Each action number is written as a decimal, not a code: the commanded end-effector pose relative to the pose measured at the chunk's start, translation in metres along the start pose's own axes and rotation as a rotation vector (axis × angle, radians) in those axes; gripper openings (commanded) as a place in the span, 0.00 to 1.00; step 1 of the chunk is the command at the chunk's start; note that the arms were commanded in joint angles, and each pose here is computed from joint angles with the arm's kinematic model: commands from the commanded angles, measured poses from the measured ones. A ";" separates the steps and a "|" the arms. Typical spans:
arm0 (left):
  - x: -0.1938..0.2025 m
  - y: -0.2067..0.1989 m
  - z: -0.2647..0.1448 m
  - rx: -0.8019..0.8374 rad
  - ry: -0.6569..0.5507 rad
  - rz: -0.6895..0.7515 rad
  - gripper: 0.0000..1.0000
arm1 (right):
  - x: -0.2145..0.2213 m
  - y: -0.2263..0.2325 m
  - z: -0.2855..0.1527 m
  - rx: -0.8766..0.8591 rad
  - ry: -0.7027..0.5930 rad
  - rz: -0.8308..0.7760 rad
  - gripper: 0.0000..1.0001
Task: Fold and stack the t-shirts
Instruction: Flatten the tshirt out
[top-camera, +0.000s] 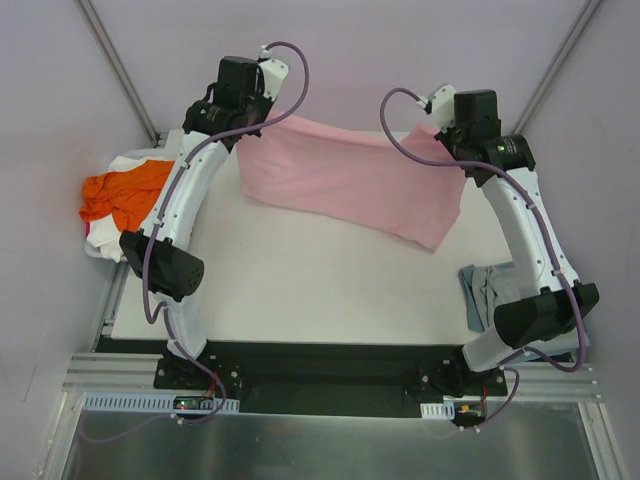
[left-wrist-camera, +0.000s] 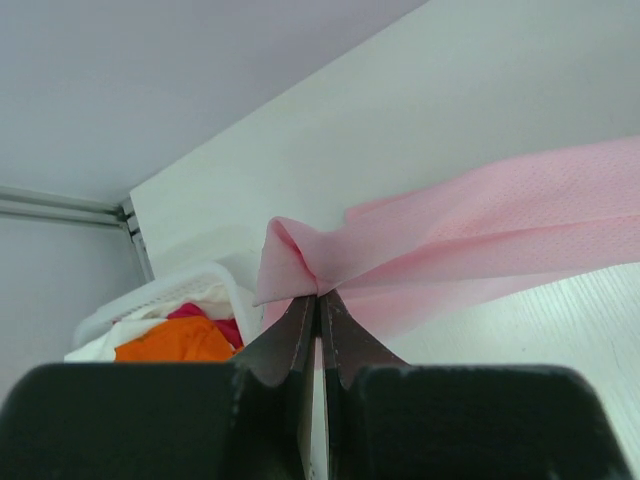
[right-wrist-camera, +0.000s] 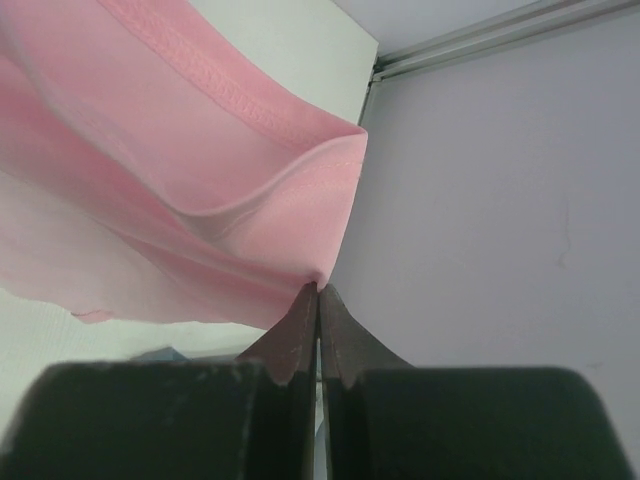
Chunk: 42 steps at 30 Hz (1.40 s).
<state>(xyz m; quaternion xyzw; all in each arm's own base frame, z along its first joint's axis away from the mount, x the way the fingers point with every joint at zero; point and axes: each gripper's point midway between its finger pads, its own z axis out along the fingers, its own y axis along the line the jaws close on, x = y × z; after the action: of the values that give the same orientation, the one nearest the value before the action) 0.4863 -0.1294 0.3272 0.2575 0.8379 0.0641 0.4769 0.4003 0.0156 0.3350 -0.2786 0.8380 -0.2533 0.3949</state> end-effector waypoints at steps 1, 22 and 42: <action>-0.007 0.029 0.003 -0.113 0.004 -0.002 0.00 | -0.016 -0.042 -0.011 0.132 -0.032 0.034 0.01; -0.086 0.080 -0.084 -0.266 -0.287 -0.058 0.00 | -0.046 -0.115 -0.091 0.334 -0.238 0.153 0.01; -0.134 0.120 -0.106 -0.403 -0.519 -0.134 0.00 | -0.081 -0.157 -0.106 0.504 -0.367 0.205 0.01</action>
<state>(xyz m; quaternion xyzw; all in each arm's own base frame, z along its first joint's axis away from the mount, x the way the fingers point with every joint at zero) 0.5020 -0.1172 0.4813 0.1768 0.7155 0.0892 0.6699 0.4189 0.0057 0.4847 -0.1985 0.7283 -0.3093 0.5784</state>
